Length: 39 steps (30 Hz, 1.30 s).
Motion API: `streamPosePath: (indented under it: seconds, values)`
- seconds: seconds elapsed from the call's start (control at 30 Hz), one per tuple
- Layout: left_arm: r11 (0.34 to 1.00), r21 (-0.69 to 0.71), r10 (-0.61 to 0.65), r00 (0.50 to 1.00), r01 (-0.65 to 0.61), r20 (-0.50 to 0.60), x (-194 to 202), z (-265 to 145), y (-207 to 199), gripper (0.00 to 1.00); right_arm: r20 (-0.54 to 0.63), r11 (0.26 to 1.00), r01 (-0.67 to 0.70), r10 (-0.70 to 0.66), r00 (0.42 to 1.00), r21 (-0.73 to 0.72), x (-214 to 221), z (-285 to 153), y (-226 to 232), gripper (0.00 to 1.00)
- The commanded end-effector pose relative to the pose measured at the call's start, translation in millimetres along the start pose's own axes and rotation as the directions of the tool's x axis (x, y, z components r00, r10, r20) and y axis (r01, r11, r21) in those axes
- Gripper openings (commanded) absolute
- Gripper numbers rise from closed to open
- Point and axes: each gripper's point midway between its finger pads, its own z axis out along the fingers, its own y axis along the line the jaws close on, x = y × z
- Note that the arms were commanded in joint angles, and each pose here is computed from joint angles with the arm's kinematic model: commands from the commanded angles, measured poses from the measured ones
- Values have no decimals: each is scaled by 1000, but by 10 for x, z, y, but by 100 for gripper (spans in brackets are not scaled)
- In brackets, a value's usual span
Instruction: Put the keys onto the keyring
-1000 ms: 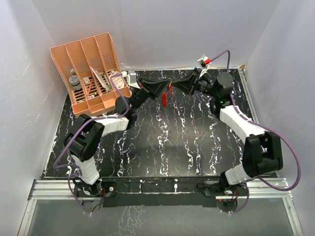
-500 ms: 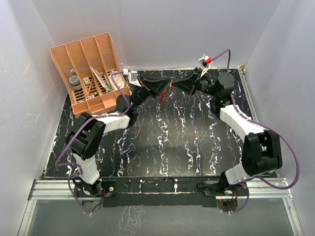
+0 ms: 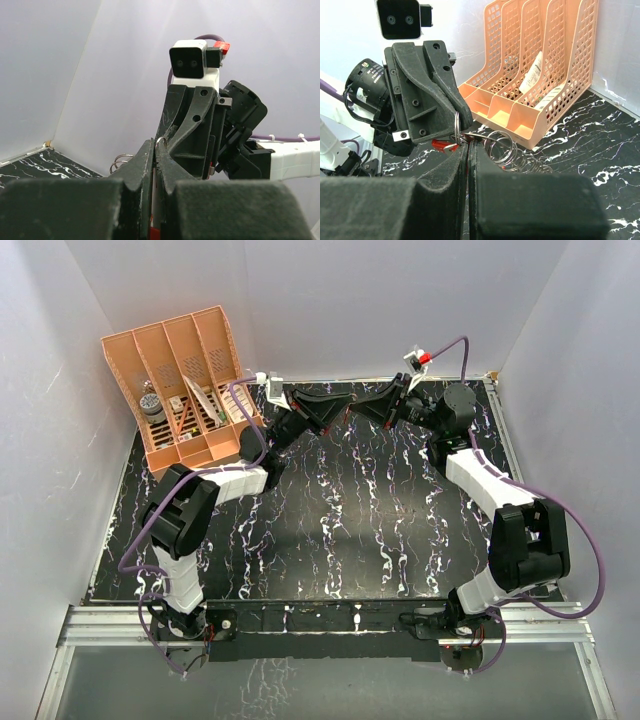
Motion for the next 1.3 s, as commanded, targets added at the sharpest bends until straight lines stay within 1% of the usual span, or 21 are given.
streamPosePath:
  seconds: [0.0, 0.13, 0.23, 0.37, 0.4, 0.43, 0.47, 0.67, 0.8, 1.0, 1.27]
  values:
    - [972, 199, 94, 981, -127, 169, -499, 123, -591, 0, 11, 998, 39, -38, 999, -54, -149, 70, 147, 0]
    - [977, 162, 109, 976, -140, 188, -526, 95, -546, 0, 6, 999, 29, -29, 1000, -43, -134, 48, 157, 0]
    - [977, 120, 148, 968, -175, 205, -563, 34, -514, 0, 14, 998, 67, -68, 998, 15, -199, 5, 141, 0]
    - [981, 84, 158, 969, -177, 190, -496, -49, -424, 0, 9, 994, 95, -96, 995, 46, -270, -27, 163, 0]
    - [982, 72, 158, 970, -174, 186, -474, -72, -391, 0, 6, 994, 95, -95, 995, 51, -273, -32, 163, 9]
    - [982, 63, 161, 969, -175, 187, -471, -82, -375, 0, 5, 994, 92, -93, 996, 61, -275, -36, 153, 21]
    - [983, 55, 164, 968, -177, 189, -470, -90, -359, 0, 2, 993, 90, -91, 996, 72, -272, -43, 142, 26]
    - [980, 29, 185, 959, -195, 214, -545, -87, -332, 0, 13, 985, 106, -108, 994, 139, -302, -104, 106, 33]
    - [979, 14, 193, 954, -202, 231, -604, -94, -327, 0, 13, 980, 120, -123, 992, 157, -320, -129, 109, 34]
    - [981, -11, 188, 949, -192, 252, -658, -99, -304, 0, -16, 977, 124, -123, 992, 172, -194, -173, 79, 35]
    - [983, -17, 183, 947, -185, 263, -687, -90, -293, 0, -28, 952, 201, -200, 979, 231, 12, -262, -38, 37]
